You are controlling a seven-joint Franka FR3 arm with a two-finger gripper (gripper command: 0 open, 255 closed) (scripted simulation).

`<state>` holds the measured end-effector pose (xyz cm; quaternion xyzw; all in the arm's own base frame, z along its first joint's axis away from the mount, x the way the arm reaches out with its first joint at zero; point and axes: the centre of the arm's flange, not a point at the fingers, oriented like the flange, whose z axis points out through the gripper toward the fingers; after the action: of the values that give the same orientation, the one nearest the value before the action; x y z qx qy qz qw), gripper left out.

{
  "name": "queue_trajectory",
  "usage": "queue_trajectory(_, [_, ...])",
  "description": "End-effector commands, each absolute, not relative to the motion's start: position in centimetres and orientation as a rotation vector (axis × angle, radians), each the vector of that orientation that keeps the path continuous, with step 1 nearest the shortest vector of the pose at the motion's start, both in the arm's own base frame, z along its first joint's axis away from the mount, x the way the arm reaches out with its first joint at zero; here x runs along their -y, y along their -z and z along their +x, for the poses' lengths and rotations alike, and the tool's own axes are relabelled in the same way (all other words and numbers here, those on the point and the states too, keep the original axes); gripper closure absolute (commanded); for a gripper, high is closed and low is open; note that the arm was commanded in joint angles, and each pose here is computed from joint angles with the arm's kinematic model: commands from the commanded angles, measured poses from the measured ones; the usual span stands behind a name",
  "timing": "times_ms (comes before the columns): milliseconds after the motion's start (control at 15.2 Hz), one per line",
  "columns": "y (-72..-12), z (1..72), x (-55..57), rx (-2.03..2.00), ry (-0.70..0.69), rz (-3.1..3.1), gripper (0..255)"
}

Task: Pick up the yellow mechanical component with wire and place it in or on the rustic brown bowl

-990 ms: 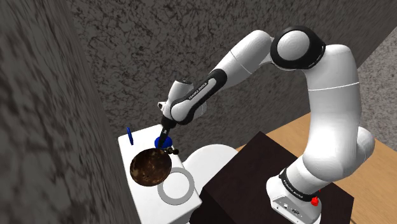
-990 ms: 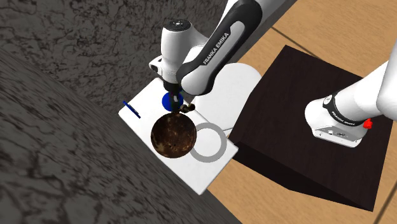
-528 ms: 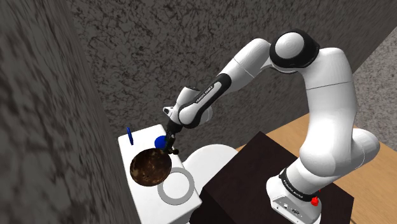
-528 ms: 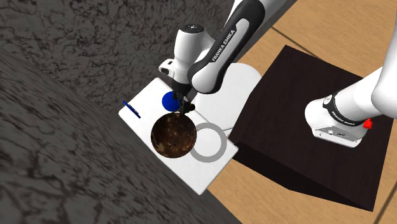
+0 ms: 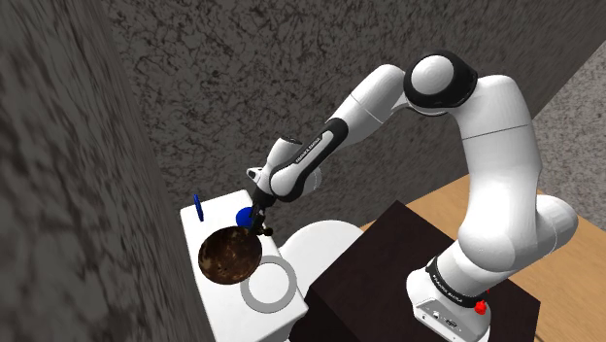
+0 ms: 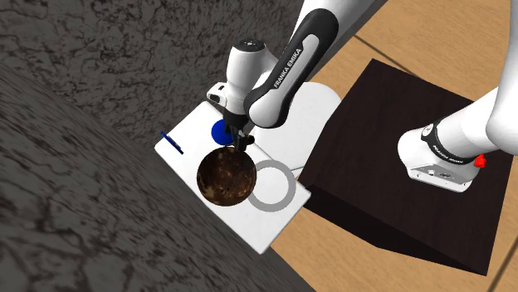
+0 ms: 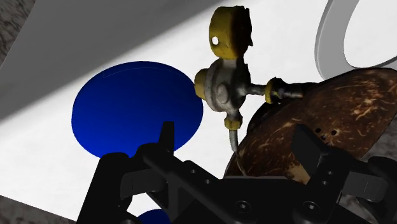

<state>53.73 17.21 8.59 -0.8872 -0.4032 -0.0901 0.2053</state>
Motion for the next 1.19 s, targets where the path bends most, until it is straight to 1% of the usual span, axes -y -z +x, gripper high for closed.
queue_trajectory(0, [-8.6,53.7,-17.2,1.124,0.251,-2.473,0])
queue_trajectory(66, [-8.6,53.7,-17.2,1.124,0.251,-2.473,0])
queue_trajectory(132, [-8.6,53.7,-17.2,1.124,0.251,-2.473,255])
queue_trajectory(726, [-8.6,53.7,-17.2,1.124,0.251,-2.473,255])
queue_trajectory(1122, [-11.8,53.7,-17.2,1.124,0.251,-2.473,255])
